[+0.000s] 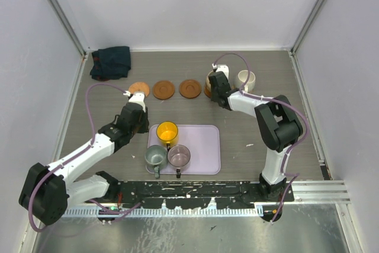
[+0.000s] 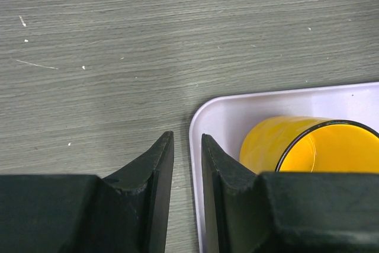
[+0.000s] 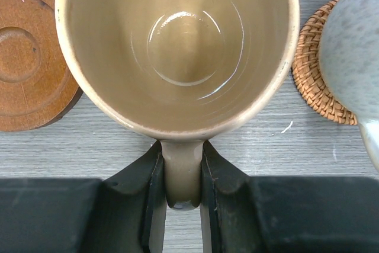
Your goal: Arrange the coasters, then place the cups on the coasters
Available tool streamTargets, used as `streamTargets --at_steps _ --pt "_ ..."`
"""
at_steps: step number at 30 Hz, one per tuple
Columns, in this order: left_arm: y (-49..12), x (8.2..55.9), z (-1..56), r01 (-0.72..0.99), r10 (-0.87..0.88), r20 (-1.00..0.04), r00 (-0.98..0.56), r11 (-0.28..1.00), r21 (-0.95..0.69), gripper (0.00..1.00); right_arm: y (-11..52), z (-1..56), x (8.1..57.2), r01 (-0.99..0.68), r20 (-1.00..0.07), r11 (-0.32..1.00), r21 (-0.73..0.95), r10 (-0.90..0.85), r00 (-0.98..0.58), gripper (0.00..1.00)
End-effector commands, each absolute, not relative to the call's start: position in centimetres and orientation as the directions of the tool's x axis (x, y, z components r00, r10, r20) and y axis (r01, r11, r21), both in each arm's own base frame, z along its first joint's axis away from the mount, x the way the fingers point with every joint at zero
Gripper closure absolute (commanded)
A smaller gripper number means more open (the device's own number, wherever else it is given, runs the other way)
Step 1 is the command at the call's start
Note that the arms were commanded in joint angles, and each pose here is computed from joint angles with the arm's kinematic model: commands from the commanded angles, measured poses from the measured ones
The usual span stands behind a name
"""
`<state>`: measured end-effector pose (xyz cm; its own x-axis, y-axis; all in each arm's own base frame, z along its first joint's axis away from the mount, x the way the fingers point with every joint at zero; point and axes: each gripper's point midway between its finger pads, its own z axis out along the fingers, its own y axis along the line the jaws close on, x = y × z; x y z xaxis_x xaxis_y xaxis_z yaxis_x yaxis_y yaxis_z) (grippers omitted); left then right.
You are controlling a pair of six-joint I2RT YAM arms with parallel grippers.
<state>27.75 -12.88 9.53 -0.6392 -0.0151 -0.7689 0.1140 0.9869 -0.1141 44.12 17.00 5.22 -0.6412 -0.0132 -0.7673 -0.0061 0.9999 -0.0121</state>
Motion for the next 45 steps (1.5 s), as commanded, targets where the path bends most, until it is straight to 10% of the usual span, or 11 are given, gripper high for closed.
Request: streamTargets --at_steps 1,13,19,27,45 --pt "-13.8 28.9 12.0 0.124 -0.064 -0.811 -0.582 0.978 -0.166 0.73 17.9 8.1 44.4 -0.014 -0.812 1.0 0.028 0.014 -0.584 0.99" --pt "-13.8 28.8 11.9 0.122 -0.065 -0.809 -0.585 0.979 -0.166 0.73 17.4 8.1 44.3 0.022 -0.811 1.0 0.008 0.019 -0.584 0.96" --pt "-13.8 28.8 11.8 0.122 -0.064 -0.809 -0.584 0.979 -0.165 0.73 16.9 6.7 43.6 0.041 -0.792 0.999 -0.001 0.024 -0.61 0.58" --pt "-13.8 28.8 11.7 0.121 -0.064 -0.807 -0.587 0.979 -0.165 0.73 16.5 6.2 43.2 0.054 -0.784 0.998 -0.011 0.025 -0.62 0.35" --pt "-14.0 28.9 11.8 0.125 -0.068 -0.807 -0.587 0.977 -0.174 0.73 16.1 8.9 42.6 0.066 -0.815 0.998 0.013 0.049 -0.577 0.19"
